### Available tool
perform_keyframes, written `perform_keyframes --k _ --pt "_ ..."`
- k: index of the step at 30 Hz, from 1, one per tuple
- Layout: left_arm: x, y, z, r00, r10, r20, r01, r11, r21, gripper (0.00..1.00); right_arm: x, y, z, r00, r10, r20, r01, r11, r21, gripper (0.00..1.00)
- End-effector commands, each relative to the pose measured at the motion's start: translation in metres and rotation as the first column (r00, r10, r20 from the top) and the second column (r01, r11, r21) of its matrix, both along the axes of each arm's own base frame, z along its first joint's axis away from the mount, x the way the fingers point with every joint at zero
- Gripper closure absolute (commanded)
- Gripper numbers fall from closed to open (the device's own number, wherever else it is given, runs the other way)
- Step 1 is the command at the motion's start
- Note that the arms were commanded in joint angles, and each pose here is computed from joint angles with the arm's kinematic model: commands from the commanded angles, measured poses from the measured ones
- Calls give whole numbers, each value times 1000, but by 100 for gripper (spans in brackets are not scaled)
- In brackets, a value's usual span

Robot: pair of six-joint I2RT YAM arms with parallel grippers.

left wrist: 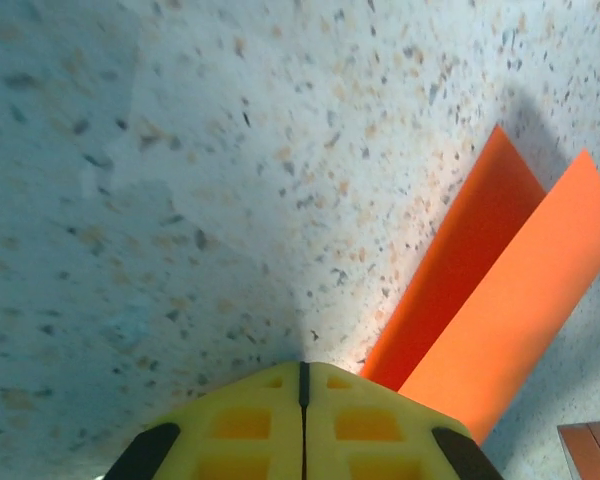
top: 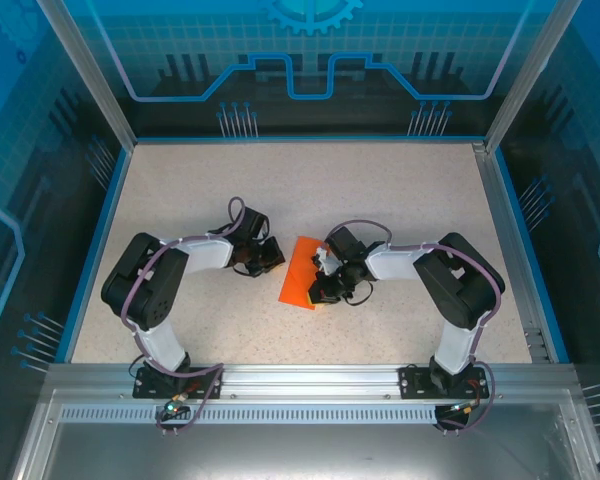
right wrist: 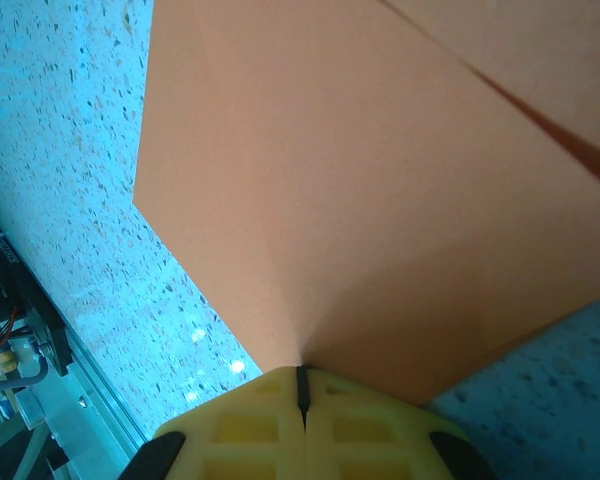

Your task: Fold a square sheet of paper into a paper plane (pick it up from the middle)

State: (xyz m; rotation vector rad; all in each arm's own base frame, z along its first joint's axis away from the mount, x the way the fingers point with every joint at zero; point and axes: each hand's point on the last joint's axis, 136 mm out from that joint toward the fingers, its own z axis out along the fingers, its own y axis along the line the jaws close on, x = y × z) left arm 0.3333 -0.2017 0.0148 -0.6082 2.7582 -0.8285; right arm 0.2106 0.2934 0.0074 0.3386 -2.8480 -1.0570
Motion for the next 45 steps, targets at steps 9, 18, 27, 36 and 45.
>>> perform_keyframes --k 9,18,27,36,45 --pt "-4 -11 57 991 -83 101 90 994 -66 91 -1 -5 15 1000 12 24 -11 999 -47 93" --pt "-28 -43 70 968 -211 133 224 970 -92 89 26 -32 49 980 -138 144 143 989 -23 70" --pt "-35 -58 51 960 -267 87 272 960 -59 91 39 -28 36 976 -193 99 194 981 1 59" --pt "-30 -57 32 963 -267 44 268 963 -22 91 47 -25 20 974 -212 79 214 976 -26 59" --pt "-30 -46 8 969 -245 -17 245 968 49 94 49 -22 12 974 -217 60 219 976 -17 61"
